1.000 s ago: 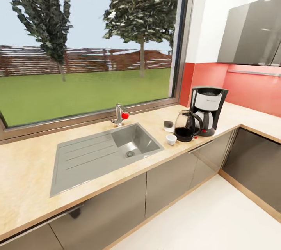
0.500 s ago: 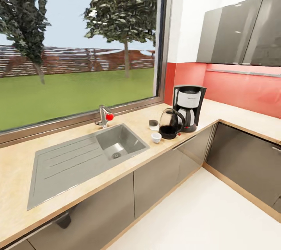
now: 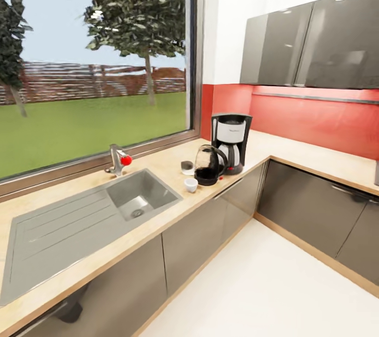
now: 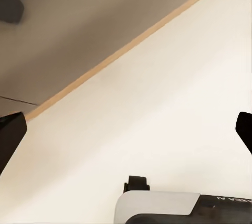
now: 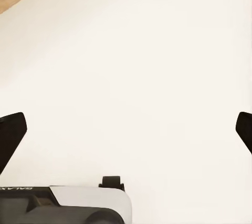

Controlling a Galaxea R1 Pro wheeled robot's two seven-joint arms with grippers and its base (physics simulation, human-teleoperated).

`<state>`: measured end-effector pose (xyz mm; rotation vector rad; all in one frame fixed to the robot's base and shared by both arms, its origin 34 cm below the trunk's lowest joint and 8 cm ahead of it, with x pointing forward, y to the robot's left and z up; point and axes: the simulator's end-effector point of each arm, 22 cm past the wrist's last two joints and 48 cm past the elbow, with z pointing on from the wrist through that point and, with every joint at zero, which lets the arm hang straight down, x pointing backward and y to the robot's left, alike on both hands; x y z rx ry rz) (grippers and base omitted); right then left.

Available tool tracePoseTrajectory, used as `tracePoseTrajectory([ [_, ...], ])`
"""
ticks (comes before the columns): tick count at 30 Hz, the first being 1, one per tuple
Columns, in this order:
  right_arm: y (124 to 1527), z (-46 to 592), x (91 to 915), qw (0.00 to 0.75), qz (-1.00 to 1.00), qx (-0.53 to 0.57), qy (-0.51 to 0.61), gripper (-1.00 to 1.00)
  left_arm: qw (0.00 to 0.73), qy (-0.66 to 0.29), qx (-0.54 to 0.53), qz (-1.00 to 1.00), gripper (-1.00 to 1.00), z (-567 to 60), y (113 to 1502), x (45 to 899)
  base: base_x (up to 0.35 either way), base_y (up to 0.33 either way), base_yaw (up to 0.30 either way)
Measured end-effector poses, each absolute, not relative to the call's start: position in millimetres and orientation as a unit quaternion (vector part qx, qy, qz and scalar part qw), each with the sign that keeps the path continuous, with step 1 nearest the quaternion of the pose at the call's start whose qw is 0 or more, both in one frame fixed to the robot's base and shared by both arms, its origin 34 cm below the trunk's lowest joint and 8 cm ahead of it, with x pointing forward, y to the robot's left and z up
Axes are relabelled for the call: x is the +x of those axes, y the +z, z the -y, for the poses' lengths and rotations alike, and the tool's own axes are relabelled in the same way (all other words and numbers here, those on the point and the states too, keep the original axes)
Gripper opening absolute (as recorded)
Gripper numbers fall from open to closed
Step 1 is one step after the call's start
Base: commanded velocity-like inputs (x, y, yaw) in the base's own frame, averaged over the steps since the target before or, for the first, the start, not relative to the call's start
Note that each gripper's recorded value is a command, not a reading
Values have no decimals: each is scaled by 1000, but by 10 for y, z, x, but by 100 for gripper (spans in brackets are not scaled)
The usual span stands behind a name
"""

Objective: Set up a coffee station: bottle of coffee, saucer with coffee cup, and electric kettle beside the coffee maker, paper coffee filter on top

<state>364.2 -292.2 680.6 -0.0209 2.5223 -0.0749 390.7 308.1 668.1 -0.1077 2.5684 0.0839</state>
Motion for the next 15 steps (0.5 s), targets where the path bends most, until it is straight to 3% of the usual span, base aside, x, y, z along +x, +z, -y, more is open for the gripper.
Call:
tracePoseTrajectory([
  [15, 6823, 3052, 3655, 307, -951, 14, -37, 100, 281, 31, -41, -958, 100, -3081, 6681, 3907, 0, 0, -267],
])
